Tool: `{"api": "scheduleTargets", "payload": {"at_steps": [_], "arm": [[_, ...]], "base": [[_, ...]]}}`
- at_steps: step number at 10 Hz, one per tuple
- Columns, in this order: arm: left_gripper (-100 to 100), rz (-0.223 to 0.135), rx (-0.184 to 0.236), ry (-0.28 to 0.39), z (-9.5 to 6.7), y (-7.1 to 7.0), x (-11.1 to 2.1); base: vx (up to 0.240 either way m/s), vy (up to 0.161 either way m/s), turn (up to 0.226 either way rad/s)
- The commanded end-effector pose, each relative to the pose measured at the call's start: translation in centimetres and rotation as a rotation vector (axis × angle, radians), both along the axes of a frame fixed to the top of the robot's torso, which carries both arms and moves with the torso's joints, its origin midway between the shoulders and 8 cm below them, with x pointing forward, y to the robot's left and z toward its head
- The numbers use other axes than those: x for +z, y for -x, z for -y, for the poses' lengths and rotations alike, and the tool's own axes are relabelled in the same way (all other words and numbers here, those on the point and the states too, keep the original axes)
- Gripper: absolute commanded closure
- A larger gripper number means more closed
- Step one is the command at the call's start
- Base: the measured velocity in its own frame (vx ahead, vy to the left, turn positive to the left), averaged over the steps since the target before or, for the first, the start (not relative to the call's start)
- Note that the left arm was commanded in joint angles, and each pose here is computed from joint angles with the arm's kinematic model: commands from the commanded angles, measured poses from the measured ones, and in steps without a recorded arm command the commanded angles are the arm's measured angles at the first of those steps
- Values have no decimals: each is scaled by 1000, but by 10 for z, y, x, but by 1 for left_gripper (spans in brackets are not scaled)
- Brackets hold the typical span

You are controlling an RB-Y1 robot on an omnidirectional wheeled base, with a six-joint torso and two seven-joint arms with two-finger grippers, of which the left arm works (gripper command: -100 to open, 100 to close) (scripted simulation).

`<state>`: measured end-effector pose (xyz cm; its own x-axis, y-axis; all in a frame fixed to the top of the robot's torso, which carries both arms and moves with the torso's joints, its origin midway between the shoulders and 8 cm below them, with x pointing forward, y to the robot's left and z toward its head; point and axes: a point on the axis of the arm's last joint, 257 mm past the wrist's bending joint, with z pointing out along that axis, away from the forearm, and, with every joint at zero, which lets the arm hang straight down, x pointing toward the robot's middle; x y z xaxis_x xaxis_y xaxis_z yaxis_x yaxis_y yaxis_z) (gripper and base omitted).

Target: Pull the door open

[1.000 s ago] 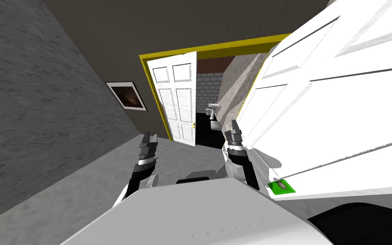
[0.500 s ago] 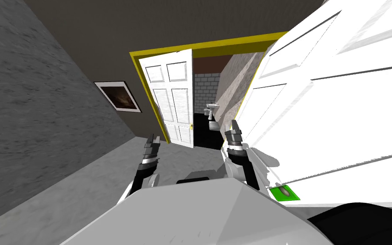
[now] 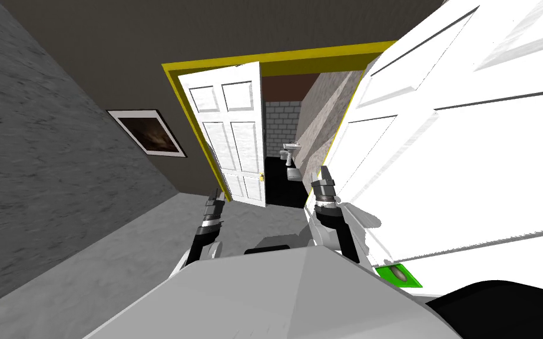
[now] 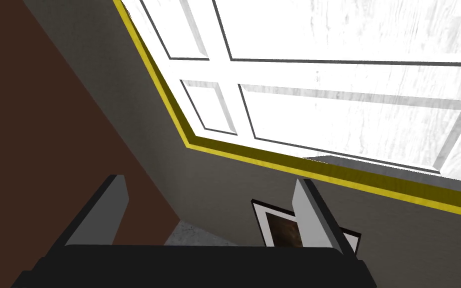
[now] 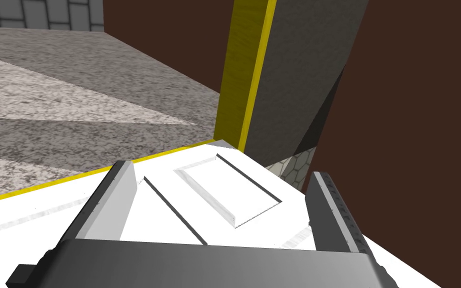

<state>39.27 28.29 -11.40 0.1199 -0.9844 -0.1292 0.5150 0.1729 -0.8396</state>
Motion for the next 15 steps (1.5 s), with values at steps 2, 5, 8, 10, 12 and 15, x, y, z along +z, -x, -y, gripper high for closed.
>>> {"api": "scheduleTargets", "payload": {"at_steps": [2, 5, 8, 10, 12, 15], "arm": [[-100, -44, -13, 14, -3, -6, -24], [-100, -94, -25, 30, -6, -13, -51], [-100, -145, -34, 46, -9, -19, -79], [-100, -177, -40, 57, -12, -22, -96], [-100, -213, -44, 68, -15, -24, -114], [-100, -262, -48, 83, -20, -26, -140]], "base": [[126, -40, -89], [102, -41, -82], [111, -32, -75], [112, -30, -88], [112, -44, -77], [104, -24, -79]]}}
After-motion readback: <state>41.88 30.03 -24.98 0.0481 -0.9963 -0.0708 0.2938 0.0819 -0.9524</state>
